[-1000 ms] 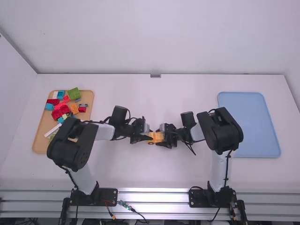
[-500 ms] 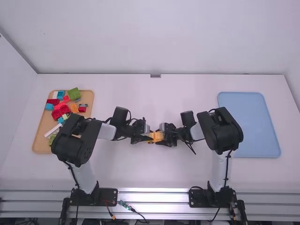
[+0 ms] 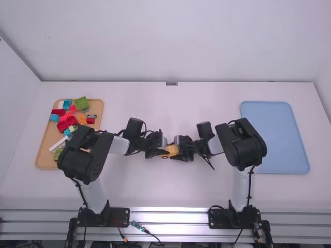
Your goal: Assemble lego blocks to make yellow taxi
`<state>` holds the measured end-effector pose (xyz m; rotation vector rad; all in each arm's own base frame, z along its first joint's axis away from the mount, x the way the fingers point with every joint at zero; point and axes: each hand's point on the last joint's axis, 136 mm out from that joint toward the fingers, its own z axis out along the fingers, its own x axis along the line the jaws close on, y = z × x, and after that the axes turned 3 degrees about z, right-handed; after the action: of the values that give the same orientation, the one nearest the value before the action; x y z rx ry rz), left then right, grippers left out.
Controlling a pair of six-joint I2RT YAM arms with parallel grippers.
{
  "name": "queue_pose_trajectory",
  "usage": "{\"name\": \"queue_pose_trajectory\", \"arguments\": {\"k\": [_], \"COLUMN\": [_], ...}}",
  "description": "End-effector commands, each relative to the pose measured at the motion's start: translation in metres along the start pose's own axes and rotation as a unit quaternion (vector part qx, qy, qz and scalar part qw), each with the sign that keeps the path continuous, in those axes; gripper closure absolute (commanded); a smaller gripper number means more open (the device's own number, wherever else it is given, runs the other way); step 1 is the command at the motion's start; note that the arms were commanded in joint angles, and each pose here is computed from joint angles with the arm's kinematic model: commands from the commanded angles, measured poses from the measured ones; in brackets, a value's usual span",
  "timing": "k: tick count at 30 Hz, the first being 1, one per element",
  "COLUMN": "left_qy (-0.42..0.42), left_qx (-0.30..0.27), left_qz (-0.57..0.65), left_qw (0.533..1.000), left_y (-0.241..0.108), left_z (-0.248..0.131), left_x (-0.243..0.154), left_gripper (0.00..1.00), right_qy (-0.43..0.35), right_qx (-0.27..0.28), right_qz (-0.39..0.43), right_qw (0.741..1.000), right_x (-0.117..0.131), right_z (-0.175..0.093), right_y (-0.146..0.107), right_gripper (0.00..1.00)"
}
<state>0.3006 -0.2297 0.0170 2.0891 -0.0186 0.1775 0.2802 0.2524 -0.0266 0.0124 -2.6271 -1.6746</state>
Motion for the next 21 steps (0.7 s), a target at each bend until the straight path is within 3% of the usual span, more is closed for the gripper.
{"name": "queue_pose_trajectory", "arguments": {"k": [1,11,15,21], "left_qy": [-0.008,-0.007,-0.007,-0.005], "left_qx": [-0.004,-0.003,-0.003,-0.003], "left_qz": [0.001,0.001,0.001,0.001], "left_qw": [1.000,1.000,1.000,1.000], "left_y": [0.0046,0.0043,0.0043,0.0037], "left_z": [0.0048,0.0048,0.0048,0.0040], "left_x": [-0.0006,-0.0001,0.0000,0.0009], "left_gripper": [0.98,0.97,0.79,0.68], "right_qy": [-0.001,-0.001,0.000,-0.001], "right_qx": [0.001,0.001,0.002,0.001], "right_qz": [-0.002,-0.003,-0.002,0.007], "right_qw": [1.000,1.000,1.000,1.000], "right_x": [-0.0051,-0.0045,-0.0043,-0.0051], "right_z": [0.0039,0.0041,0.0040,0.0040], "right_y": [0.0007,0.0006,0.0004,0.0008], "right_gripper": [0.49,0.49,0.49,0.49]}}
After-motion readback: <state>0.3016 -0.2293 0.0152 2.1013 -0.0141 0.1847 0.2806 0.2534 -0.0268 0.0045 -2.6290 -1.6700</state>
